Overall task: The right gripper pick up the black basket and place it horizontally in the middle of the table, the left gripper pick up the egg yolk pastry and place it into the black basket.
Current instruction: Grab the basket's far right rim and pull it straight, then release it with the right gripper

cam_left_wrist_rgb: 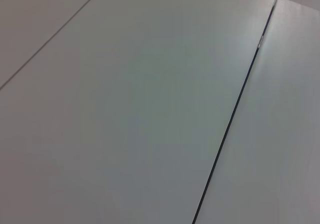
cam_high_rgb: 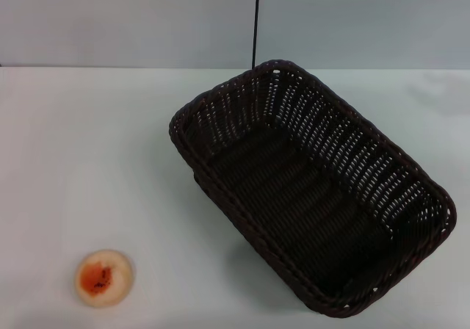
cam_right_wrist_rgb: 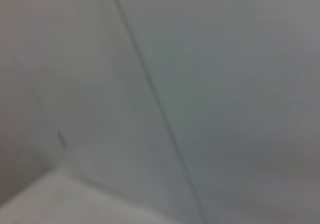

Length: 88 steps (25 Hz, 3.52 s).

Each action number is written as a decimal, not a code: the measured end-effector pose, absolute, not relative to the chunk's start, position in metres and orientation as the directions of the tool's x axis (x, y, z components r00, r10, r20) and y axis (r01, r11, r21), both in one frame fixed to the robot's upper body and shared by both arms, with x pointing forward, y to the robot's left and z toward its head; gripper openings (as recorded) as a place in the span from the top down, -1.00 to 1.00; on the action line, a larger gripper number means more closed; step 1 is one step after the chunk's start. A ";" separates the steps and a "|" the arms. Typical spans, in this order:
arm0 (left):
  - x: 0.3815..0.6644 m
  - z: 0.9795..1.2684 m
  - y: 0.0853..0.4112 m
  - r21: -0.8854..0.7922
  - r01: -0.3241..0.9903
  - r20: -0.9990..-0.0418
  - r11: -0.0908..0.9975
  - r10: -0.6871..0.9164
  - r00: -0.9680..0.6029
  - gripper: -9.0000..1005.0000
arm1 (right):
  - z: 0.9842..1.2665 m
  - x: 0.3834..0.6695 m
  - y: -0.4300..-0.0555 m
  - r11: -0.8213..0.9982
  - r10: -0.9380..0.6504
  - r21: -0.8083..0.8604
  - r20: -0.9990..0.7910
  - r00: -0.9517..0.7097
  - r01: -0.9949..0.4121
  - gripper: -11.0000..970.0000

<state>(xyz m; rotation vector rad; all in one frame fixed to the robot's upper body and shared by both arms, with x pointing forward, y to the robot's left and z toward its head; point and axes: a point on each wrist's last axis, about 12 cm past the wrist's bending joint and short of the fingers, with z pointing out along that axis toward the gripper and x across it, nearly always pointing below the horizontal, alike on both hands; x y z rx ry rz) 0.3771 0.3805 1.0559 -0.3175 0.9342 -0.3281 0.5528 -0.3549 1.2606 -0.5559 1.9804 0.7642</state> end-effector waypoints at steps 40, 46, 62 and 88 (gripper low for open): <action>0.377 1.052 0.378 -0.416 0.133 -0.740 0.900 -0.420 0.526 -0.60 | 1.181 0.605 -0.239 0.676 -0.561 0.315 -0.368 -0.742 -0.667 -0.52; 0.376 1.052 0.379 -0.417 0.129 -0.741 0.900 -0.418 0.525 -0.60 | 1.170 0.602 -0.233 0.659 -0.578 0.331 -0.352 -0.736 -0.675 -0.51; 0.375 1.051 0.379 -0.424 0.132 -0.739 0.896 -0.427 0.521 -0.59 | 1.164 0.598 -0.239 0.658 -0.577 0.342 -0.344 -0.741 -0.671 0.46; 0.379 1.052 0.377 -0.430 0.143 -0.730 0.892 -0.436 0.526 -0.58 | 1.231 0.595 -0.280 0.476 -0.351 0.503 -0.644 -0.680 -0.722 0.56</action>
